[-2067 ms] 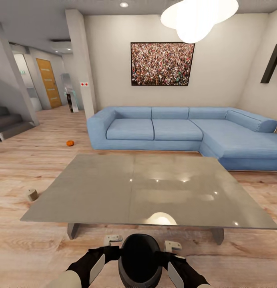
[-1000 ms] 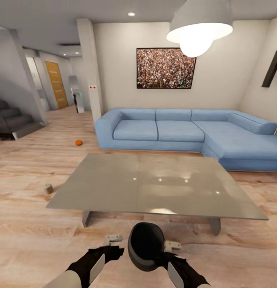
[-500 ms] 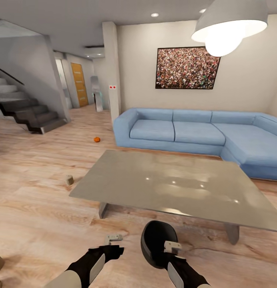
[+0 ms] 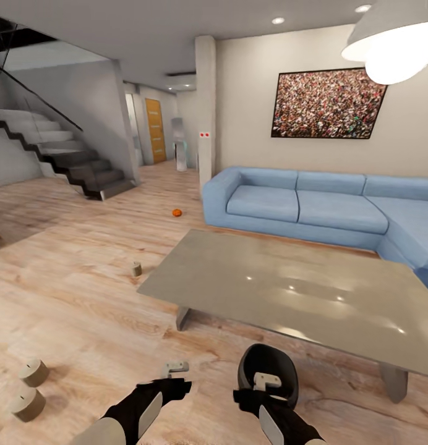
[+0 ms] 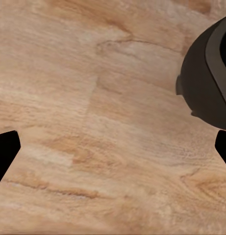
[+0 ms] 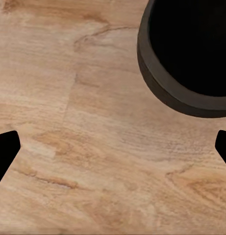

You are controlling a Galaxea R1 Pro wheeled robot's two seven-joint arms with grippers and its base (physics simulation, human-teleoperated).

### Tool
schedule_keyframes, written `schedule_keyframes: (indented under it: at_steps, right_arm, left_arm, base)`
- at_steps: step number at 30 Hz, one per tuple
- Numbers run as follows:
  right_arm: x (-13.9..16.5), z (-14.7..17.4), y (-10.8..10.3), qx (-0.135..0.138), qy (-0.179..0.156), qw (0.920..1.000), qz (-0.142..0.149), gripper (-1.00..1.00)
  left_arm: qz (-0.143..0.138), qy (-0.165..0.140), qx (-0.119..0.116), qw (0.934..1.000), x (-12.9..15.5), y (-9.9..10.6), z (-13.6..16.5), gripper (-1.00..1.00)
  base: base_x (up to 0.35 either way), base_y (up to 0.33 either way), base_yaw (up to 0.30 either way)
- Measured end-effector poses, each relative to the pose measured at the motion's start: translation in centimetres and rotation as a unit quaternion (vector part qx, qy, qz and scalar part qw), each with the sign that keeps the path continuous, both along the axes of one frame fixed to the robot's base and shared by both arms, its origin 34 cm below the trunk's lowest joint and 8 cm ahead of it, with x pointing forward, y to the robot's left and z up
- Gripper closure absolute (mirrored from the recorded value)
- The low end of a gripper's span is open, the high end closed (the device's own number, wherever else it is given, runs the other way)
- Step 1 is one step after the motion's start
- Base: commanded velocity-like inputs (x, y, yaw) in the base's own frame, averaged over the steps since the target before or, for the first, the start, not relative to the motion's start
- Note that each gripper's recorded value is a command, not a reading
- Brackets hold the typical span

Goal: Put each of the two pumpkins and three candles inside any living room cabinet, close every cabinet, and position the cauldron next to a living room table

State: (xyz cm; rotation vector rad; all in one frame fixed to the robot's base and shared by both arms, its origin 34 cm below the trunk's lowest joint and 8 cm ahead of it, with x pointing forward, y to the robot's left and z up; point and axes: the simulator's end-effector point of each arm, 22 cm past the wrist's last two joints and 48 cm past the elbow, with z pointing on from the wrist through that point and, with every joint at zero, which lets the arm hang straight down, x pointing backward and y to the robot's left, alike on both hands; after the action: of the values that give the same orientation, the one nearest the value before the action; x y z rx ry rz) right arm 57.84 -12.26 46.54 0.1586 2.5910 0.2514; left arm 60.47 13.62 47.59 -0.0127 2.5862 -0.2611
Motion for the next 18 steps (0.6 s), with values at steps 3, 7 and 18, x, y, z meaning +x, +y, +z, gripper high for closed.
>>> schedule_keyframes:
  at_steps: [3,7,18]
  right_arm:
    - [-0.05,-0.03,0.01,0.000,0.001,1.0000,0.000,-1.00]
    - [-0.04,-0.06,0.02,0.000,0.001,1.0000,0.000,-1.00]
    - [-0.06,-0.09,0.03,0.001,0.001,1.0000,0.000,-1.00]
  left_arm:
    - [0.000,0.000,0.000,1.0000,-0.01,0.00,0.00,-1.00]
    - [0.000,0.001,0.000,1.0000,-0.02,0.00,-0.03,-1.00]
    - [0.000,0.000,-0.001,1.0000,0.02,-0.02,-0.03,-1.00]
  base:
    - [-0.020,0.000,0.292]
    - [-0.153,0.000,0.292]
    - [-0.308,0.000,0.292]
